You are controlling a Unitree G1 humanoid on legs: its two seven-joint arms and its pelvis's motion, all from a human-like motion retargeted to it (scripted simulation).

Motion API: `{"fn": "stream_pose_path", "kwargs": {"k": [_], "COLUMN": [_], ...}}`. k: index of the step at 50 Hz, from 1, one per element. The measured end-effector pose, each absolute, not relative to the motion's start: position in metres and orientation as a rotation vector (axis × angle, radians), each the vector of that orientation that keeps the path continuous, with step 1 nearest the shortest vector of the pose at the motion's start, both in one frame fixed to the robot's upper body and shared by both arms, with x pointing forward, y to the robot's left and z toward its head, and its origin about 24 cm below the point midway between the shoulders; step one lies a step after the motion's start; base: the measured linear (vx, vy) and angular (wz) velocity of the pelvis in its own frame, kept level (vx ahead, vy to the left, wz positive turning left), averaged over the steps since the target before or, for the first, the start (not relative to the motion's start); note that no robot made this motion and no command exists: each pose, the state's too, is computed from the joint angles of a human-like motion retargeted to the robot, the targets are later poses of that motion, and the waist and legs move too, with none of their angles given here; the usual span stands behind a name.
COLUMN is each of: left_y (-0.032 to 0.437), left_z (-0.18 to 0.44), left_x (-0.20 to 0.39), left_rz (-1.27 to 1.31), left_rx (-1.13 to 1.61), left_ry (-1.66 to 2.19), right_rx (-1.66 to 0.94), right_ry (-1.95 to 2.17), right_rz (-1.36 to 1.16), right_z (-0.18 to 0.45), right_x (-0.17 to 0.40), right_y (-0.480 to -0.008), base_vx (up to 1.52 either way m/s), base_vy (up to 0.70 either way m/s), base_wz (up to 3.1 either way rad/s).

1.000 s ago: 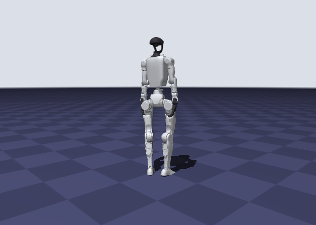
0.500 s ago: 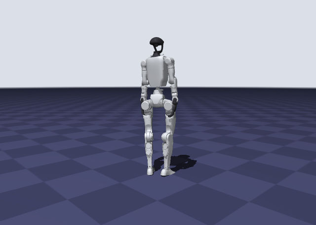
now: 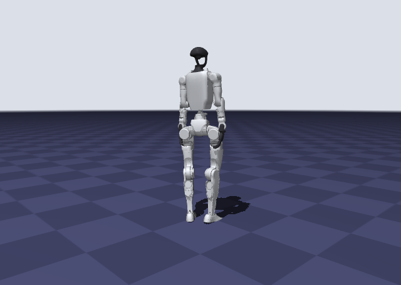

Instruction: In place motions

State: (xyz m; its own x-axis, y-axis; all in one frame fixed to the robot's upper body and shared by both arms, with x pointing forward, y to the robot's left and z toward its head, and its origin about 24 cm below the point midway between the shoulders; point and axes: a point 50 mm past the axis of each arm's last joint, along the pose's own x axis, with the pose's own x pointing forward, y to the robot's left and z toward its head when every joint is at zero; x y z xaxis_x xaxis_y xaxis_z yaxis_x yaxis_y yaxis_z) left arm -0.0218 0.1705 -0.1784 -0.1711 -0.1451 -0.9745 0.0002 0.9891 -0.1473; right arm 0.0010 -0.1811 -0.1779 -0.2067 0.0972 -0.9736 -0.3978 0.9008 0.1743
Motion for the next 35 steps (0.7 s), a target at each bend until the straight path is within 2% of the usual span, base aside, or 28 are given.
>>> {"fn": "stream_pose_path", "kwargs": {"k": [35], "left_y": [0.171], "left_z": [-0.1783], "left_x": [-0.0212], "left_rz": [-0.129], "left_rx": [-0.105], "left_ry": [1.739], "right_rx": [-0.228], "right_ry": [1.727], "right_rz": [0.458], "right_z": [-0.1779], "right_x": [0.0001], "right_y": [-0.1809], "base_vx": [0.0], "base_vy": [0.0], "base_wz": [0.0]}}
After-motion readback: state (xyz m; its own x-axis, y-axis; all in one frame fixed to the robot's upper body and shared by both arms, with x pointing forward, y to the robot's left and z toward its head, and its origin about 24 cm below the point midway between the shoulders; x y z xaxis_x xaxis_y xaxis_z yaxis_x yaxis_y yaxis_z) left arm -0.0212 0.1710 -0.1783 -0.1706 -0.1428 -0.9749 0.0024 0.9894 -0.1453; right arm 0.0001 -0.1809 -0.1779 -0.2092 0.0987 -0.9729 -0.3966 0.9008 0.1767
